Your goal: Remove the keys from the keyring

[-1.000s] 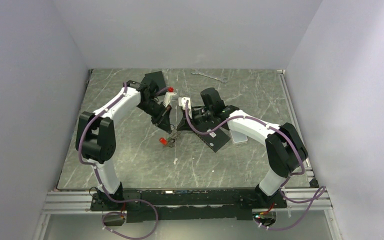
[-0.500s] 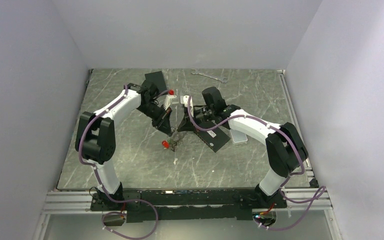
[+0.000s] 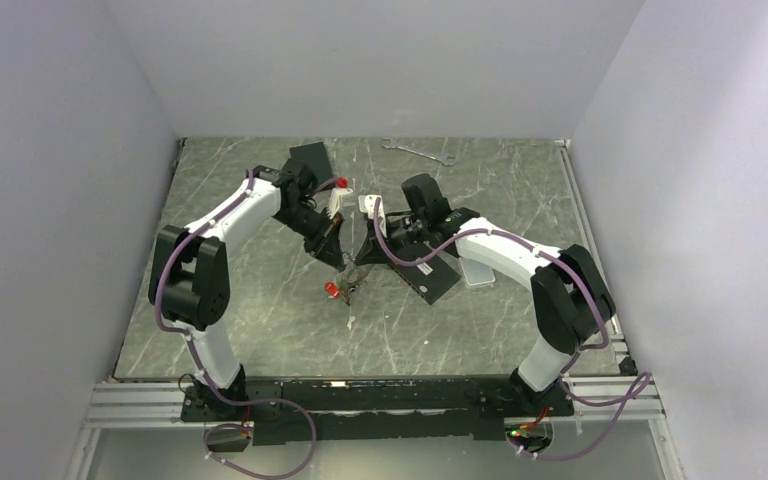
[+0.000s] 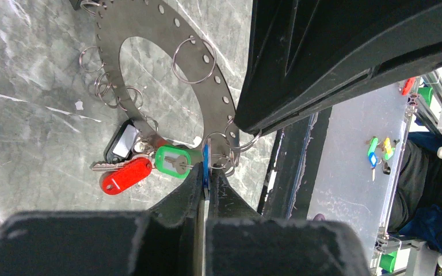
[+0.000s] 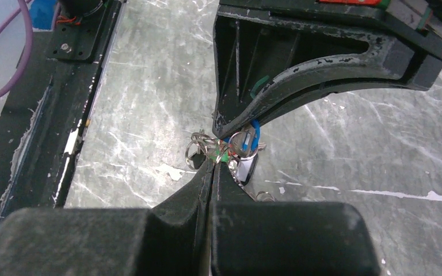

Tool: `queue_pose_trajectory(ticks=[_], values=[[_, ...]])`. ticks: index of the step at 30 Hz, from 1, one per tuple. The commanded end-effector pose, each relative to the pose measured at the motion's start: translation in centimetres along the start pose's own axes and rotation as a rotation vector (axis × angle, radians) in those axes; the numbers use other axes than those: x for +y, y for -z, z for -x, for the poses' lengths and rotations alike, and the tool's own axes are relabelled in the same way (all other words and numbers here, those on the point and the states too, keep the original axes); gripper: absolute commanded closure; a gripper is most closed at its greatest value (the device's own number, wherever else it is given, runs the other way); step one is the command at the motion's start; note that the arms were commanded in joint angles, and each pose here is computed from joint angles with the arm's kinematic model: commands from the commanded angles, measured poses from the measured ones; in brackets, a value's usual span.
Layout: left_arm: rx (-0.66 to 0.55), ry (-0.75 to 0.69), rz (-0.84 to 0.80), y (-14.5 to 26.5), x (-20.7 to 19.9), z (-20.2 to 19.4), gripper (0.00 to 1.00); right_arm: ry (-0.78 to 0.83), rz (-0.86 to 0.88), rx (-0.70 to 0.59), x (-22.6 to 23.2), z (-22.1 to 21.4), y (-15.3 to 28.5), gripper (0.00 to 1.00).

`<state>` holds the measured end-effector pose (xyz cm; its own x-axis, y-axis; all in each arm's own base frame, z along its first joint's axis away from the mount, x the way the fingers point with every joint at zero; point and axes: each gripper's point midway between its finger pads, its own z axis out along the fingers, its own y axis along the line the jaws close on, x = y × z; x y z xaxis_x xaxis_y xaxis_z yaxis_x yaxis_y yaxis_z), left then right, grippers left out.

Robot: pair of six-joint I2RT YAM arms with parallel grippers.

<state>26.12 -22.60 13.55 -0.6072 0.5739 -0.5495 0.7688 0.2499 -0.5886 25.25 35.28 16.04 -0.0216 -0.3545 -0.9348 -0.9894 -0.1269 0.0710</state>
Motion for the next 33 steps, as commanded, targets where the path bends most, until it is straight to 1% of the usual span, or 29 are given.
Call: queue_pose_trajectory(ticks=[1, 20, 26, 33], values=[[-0.083, -0.115, 0.062, 2.1, -0.3, 3.1, 1.0, 0.01, 0.112, -0.013, 2.3, 0.8, -0.5, 1.0], [-0.117, -0.18, 0.055, 3.5, -2.8, 4.1, 1.0, -0.003, 0.115, 0.014, 2.1, 0.0, -0.9, 1.0], [-0.105, -0.208, 0.042, 2.9, -4.1, 3.8, 1.0, -0.011, 0.093, 0.027, 1.5, -0.1, -1.0, 1.0], [-0.127, -0.224, 0.033, 3.0, -5.4, 4.0, 1.0, 0.018, 0.092, 0.041, 1.4, 0.3, -1.3, 1.0]])
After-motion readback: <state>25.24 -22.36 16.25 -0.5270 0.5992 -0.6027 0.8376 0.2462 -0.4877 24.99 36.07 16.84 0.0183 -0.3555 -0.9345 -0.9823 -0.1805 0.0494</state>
